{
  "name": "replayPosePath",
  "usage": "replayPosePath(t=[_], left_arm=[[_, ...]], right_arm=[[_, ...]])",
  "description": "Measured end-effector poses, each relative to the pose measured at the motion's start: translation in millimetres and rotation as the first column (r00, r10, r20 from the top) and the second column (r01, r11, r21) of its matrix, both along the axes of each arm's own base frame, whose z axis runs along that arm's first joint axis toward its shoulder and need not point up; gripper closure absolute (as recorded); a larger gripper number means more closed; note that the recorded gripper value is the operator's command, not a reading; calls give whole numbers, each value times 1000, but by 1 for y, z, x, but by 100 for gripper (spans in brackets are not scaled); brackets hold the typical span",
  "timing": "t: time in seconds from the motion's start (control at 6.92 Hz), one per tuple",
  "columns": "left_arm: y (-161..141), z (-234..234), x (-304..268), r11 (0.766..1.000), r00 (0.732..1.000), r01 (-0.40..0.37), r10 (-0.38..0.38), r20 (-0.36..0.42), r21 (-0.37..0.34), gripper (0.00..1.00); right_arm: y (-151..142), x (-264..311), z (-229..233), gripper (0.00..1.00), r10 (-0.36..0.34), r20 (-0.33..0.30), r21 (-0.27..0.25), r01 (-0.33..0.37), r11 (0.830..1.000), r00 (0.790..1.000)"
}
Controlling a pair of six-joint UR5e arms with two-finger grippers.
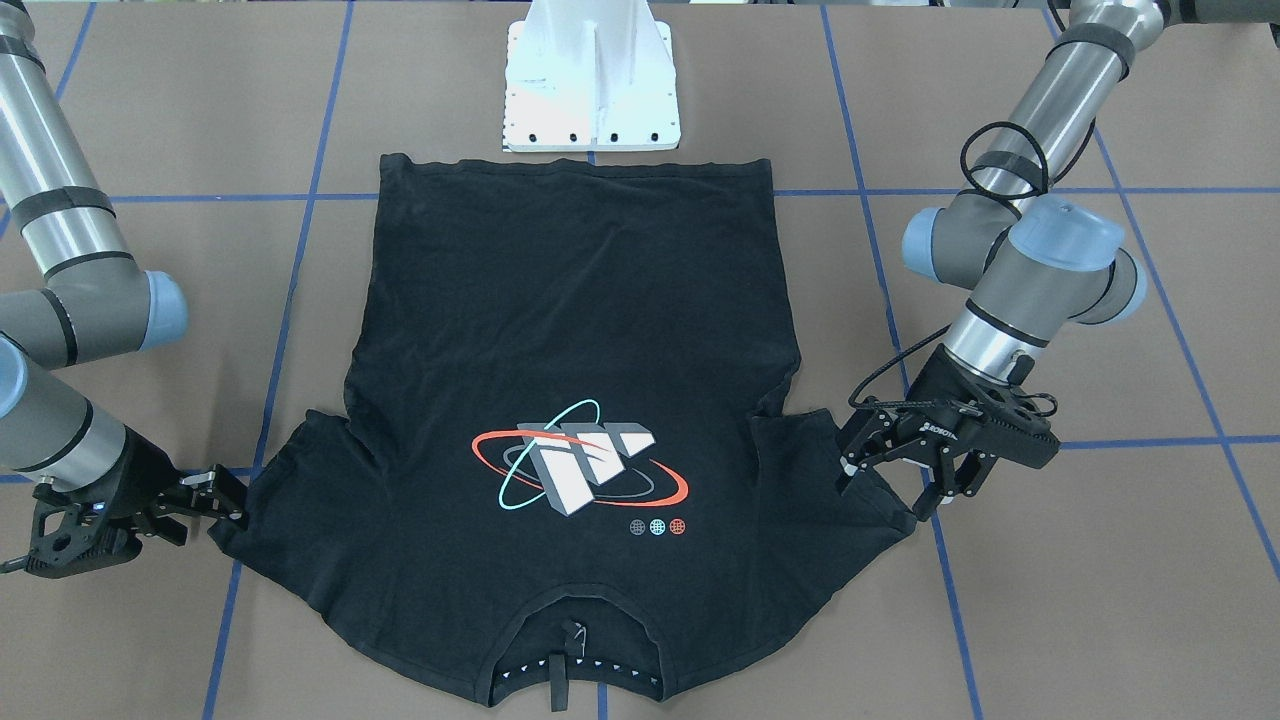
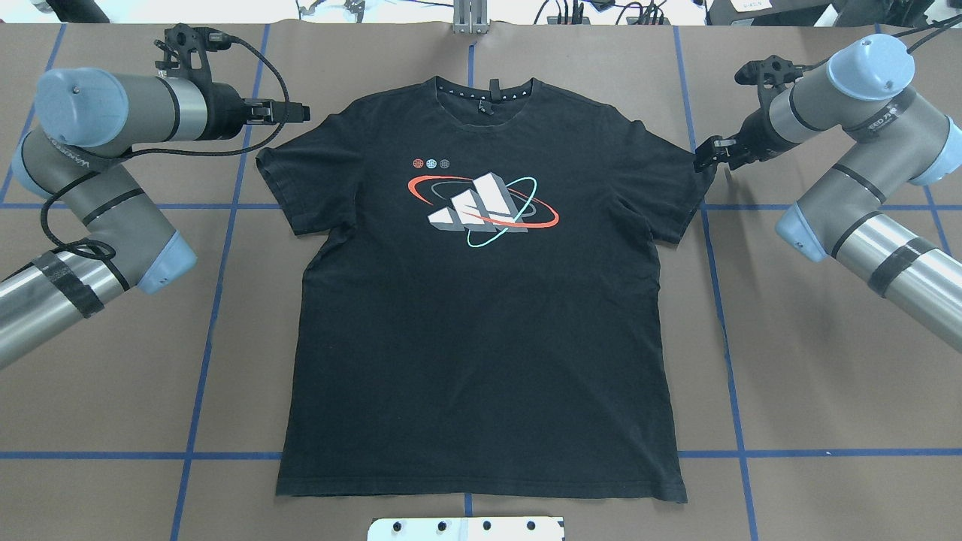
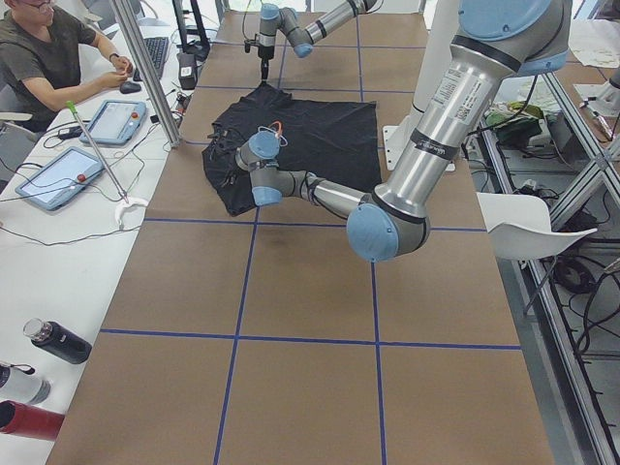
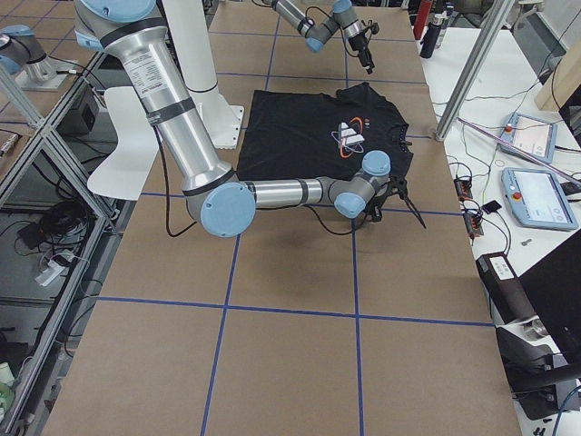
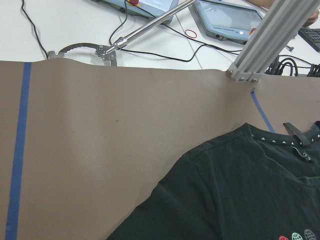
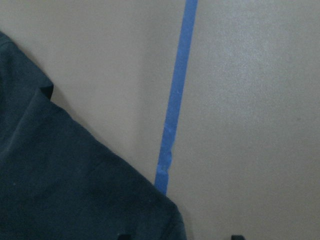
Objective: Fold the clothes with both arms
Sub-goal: 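Grasp the sleeve nearest the right gripper and fold it inward onto the shirt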
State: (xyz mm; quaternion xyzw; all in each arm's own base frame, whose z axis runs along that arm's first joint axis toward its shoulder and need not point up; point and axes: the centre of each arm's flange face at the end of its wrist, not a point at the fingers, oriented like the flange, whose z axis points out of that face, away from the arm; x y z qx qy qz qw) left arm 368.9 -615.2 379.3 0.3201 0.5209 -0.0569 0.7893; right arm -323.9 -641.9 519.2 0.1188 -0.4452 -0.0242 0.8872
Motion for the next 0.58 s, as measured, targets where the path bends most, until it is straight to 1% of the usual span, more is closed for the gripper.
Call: replayPosePath(t=[0.14,0.58], left_arm=[[0,0,-1,1000,1000,1,-1,-1,2,1],[-2,0,-3,1000,1000,5,-5,0,4,2]], right_arm=[[1,-1,0,100,-1,0,-1,1,1000,1000],[-1,-4,-9,100,-5,11,6,5,1000,1000]])
